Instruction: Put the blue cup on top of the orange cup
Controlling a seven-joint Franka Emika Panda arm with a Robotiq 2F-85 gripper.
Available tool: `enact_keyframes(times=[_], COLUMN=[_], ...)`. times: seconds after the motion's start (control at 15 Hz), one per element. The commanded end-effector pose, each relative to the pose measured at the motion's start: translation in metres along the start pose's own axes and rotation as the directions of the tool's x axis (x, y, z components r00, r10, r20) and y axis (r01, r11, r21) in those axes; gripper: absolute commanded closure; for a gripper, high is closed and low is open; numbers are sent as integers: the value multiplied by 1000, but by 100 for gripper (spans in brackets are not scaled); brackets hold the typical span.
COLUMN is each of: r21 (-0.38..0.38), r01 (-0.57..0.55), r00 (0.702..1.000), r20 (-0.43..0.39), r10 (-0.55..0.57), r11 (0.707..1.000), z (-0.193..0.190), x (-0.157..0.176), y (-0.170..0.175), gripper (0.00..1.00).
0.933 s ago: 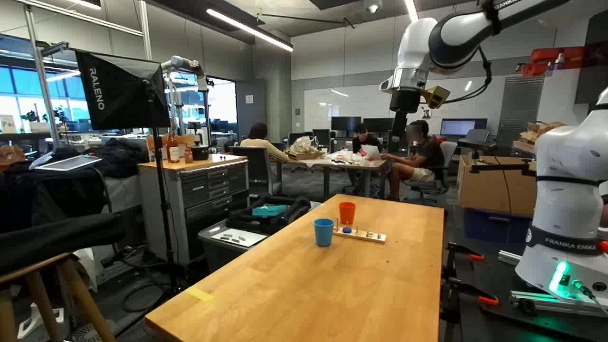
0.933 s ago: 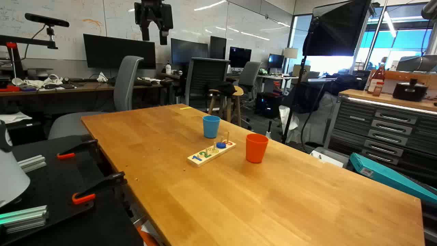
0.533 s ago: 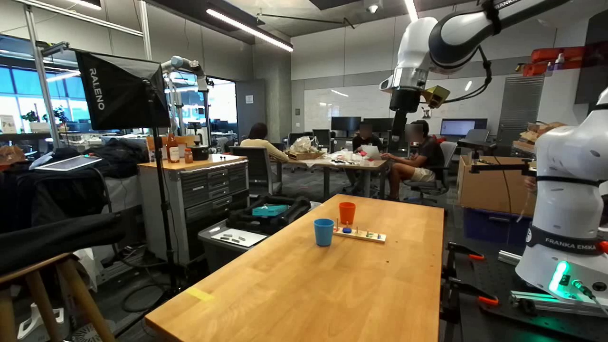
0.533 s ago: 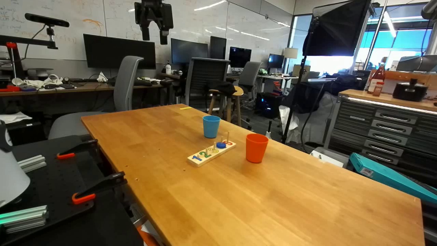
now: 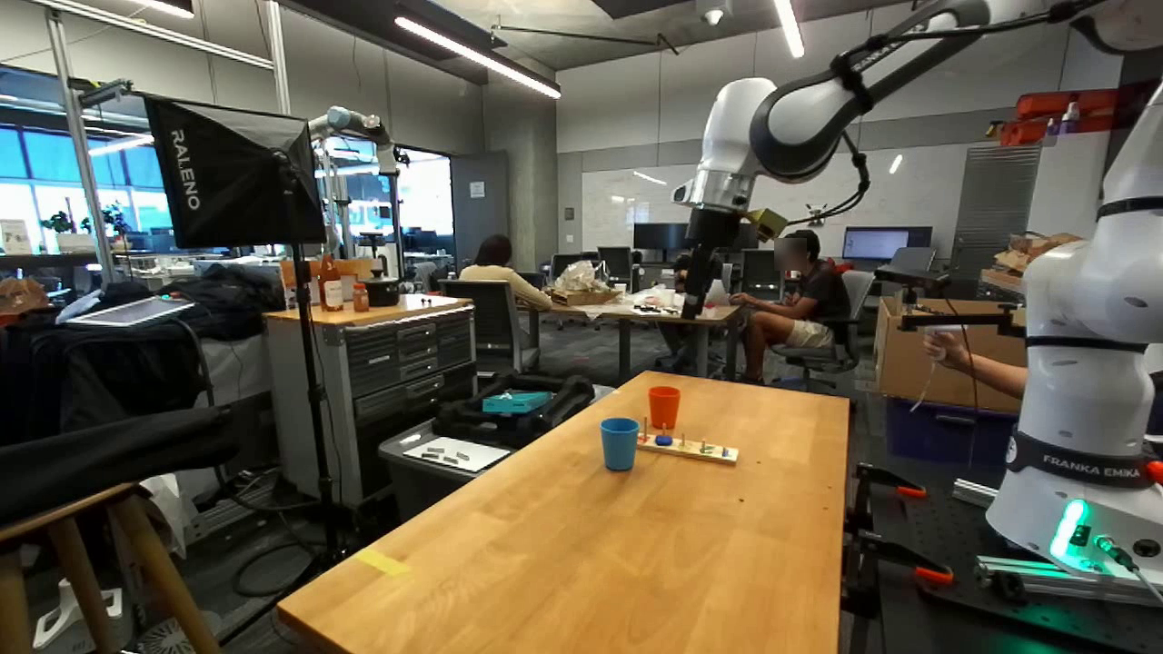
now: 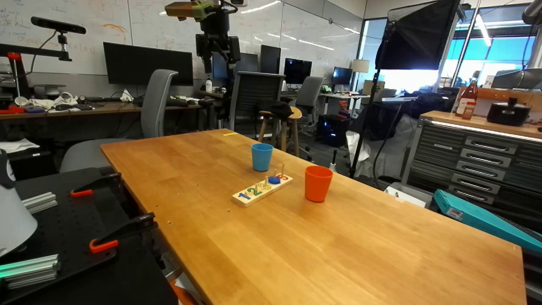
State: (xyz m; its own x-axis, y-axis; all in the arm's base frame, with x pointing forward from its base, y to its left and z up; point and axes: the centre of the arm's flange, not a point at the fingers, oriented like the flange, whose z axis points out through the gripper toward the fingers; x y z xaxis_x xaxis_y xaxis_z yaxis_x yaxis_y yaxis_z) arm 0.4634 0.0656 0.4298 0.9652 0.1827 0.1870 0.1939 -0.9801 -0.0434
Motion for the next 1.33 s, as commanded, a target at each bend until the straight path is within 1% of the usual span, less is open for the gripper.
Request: enact_keyframes(times=[0.0, 0.07, 0.13, 0.33, 0.47, 0.67, 0.87, 1.27], r21=[-26, -33, -44, -60, -72, -94, -111, -129], r01=[-14, -21, -24, -27, -26, -28, -37, -71], r00=[999, 998, 997, 991, 990, 990, 993, 994], r20=[35, 54, 73, 125, 137, 134, 108, 76], r10=[15, 22, 27, 35, 36, 40, 49, 81], r11=[1000, 999, 999, 998, 997, 995, 993, 989], z=[43, 54, 68, 111, 136, 163, 183, 210], x=[77, 84, 79, 84, 85, 92, 102, 122], y=[5, 8, 4, 2, -1, 0, 2, 7], gripper=[0, 0, 0, 0, 0, 0, 0, 0])
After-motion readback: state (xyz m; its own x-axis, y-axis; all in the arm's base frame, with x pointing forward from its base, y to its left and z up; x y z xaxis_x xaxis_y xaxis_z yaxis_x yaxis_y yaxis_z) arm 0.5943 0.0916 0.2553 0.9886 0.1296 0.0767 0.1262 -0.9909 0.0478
